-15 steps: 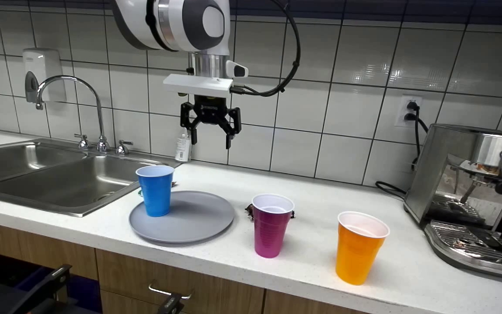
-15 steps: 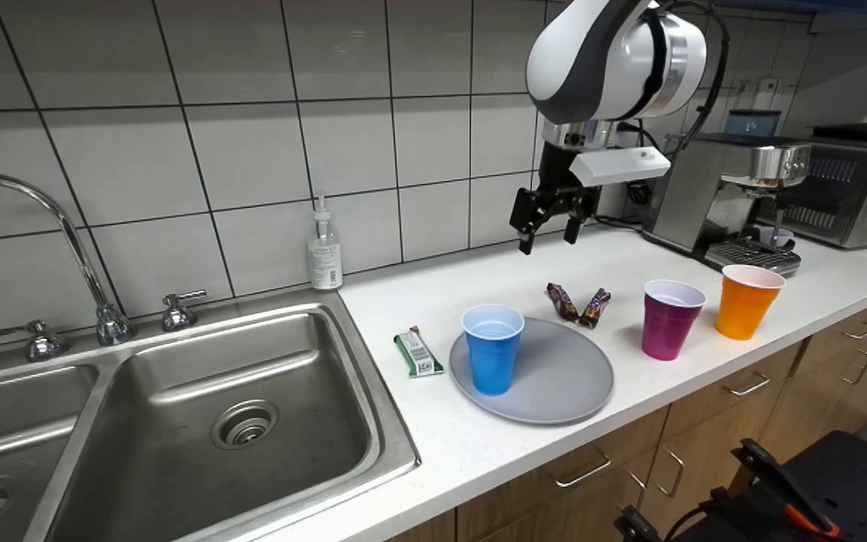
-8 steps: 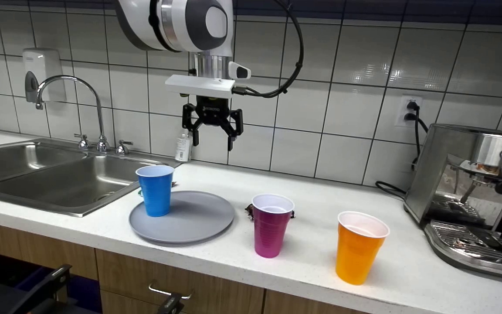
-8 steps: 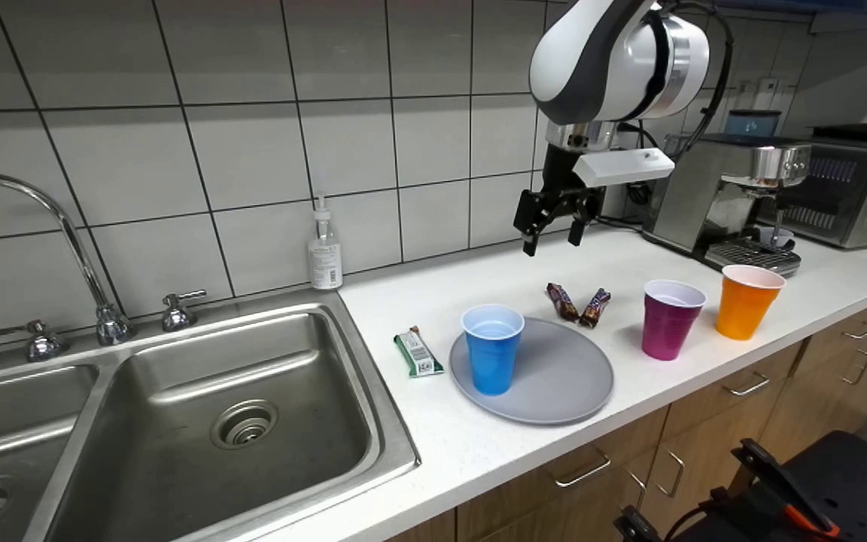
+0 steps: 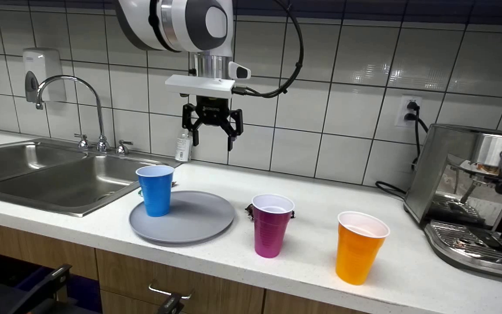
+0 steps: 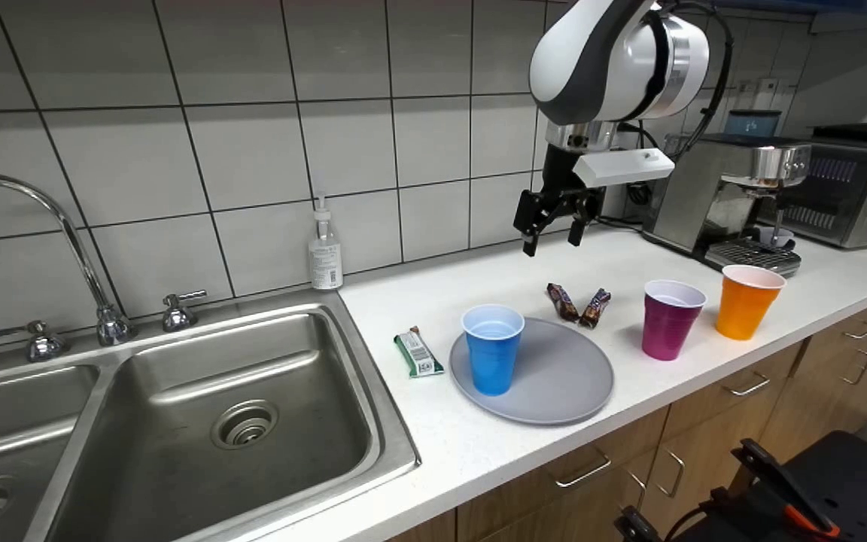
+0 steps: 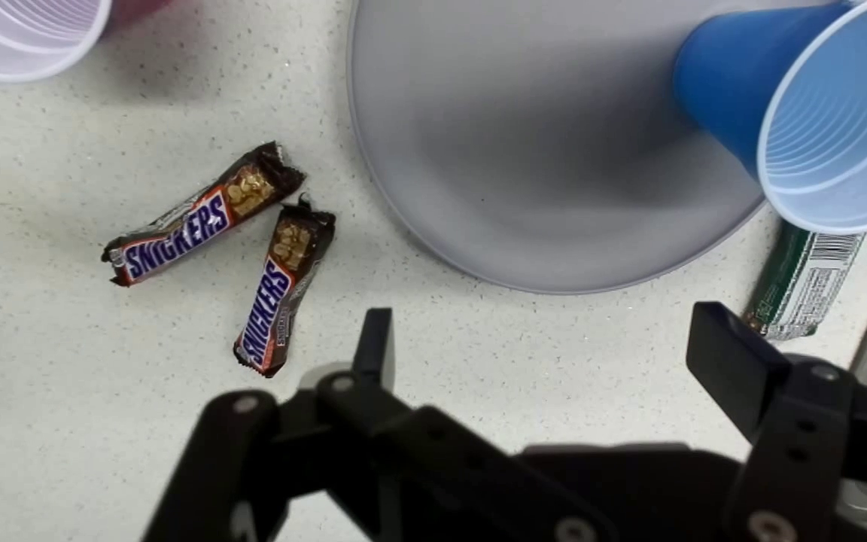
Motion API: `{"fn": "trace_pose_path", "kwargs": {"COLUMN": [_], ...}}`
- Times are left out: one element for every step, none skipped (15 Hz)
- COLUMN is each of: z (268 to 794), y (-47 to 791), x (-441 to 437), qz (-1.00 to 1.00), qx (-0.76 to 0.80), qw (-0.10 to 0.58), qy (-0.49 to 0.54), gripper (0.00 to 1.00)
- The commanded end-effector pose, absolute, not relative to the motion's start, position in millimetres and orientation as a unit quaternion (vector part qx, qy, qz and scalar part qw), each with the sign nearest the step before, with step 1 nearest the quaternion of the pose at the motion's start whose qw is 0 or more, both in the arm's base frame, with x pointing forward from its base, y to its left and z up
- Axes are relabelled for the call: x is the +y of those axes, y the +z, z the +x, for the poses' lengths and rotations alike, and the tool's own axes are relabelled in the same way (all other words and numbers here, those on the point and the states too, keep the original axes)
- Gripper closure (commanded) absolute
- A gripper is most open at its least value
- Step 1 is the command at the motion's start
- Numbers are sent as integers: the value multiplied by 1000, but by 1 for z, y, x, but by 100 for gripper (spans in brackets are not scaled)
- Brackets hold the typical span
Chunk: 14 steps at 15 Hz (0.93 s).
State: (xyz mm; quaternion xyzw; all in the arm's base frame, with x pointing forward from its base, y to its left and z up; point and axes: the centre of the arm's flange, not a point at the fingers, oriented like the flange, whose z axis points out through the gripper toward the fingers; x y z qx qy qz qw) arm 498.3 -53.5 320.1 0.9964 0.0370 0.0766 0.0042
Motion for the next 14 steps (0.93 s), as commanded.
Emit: {"fn": "trace_pose_path", "kwargs": {"z": [500, 501, 502, 503, 504, 506, 506, 507, 506, 506, 505, 503, 503, 503], "y": [323, 324, 325, 327, 328, 329, 331, 333, 335, 337, 339, 339, 340, 341], "x": [-58, -62, -66, -72, -79, -86, -93, -100, -106, -113, -118, -123, -127, -131], "qz": [997, 997, 996, 995, 994, 992, 990, 987, 983, 979, 975, 971, 967, 963], "qx": [11, -8, -26, -47, -65, -89, -109, -130, -150, -171, -188, -203, -218, -232], "qw": [12, 16, 19, 23, 26, 31, 36, 42, 50, 58, 65, 73, 79, 84], "qy": [78, 79, 80, 83, 84, 84, 84, 87, 90, 95, 97, 100, 103, 104], "gripper": [0, 0, 0, 0, 0, 0, 0, 0, 0, 0, 0, 0, 0, 0]}}
